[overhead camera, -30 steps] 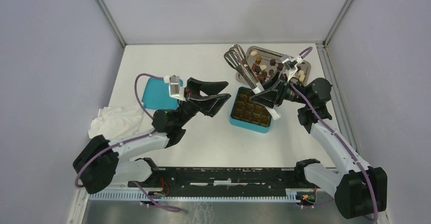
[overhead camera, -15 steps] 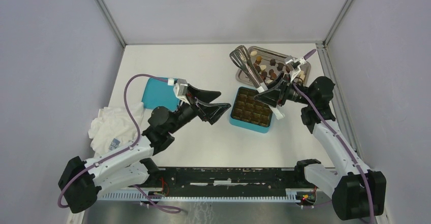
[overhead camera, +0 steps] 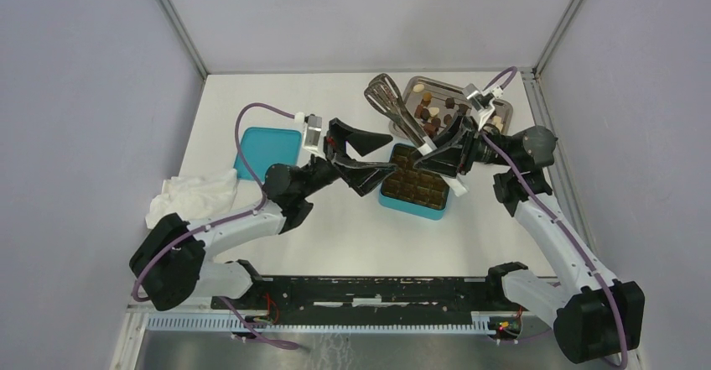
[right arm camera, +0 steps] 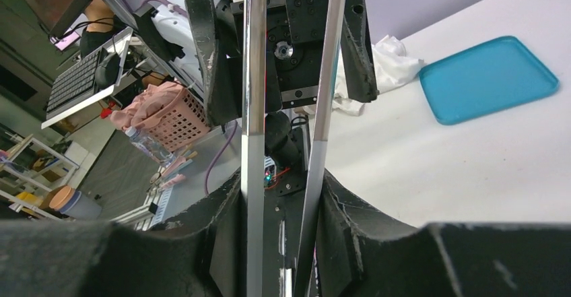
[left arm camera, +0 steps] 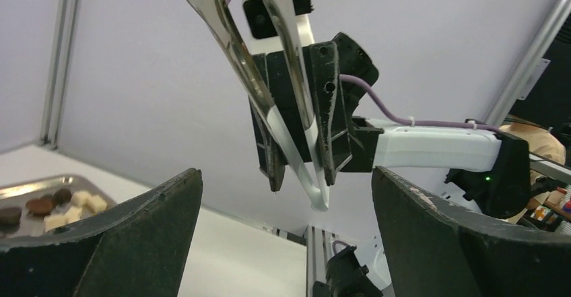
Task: Pack the chocolate
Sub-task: Pick up the fake chocolate from the plate.
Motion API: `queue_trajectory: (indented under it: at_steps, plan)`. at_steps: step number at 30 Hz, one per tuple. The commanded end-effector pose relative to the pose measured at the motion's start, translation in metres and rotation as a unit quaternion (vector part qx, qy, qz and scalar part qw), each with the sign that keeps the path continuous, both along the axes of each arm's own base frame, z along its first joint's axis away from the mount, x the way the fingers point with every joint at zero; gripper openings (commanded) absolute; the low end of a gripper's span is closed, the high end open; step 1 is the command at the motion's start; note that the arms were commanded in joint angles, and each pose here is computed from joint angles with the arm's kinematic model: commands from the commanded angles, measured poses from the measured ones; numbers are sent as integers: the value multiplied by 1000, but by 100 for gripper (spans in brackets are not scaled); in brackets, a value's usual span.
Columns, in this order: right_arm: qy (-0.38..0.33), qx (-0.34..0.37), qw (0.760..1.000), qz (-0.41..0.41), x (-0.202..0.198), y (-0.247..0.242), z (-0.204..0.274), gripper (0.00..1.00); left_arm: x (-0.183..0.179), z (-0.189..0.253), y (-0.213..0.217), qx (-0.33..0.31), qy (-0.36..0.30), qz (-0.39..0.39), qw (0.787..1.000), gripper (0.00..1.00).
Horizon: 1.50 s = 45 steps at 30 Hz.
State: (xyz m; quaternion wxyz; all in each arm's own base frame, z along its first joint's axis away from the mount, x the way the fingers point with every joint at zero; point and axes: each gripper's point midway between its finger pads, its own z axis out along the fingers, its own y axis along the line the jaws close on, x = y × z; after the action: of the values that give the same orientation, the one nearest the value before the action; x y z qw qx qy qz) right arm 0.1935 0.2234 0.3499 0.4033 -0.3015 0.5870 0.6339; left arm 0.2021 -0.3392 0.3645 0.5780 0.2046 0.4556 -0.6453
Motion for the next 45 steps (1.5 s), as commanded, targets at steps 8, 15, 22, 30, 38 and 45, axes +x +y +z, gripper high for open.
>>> queue_trajectory:
  at_steps: [8,15,22,30,38,45]
  plan:
    - [-58,28,997,36,-21,3,41,21,-18,63,4,-124,-108,-46,985,100]
    - [-55,27,997,41,-23,6,37,21,-17,73,-8,-143,-127,-64,979,98]
    - [-52,26,997,44,-22,8,35,21,-21,77,-15,-155,-137,-93,974,89]
    - [-47,20,998,41,-20,8,28,21,-29,88,-16,-157,-158,-110,969,83]
    - [-42,16,998,39,-18,9,23,21,-36,97,-17,-162,-159,-136,964,60]
    - [-40,10,999,35,-16,9,19,21,-37,98,-19,-163,-150,-146,964,29]
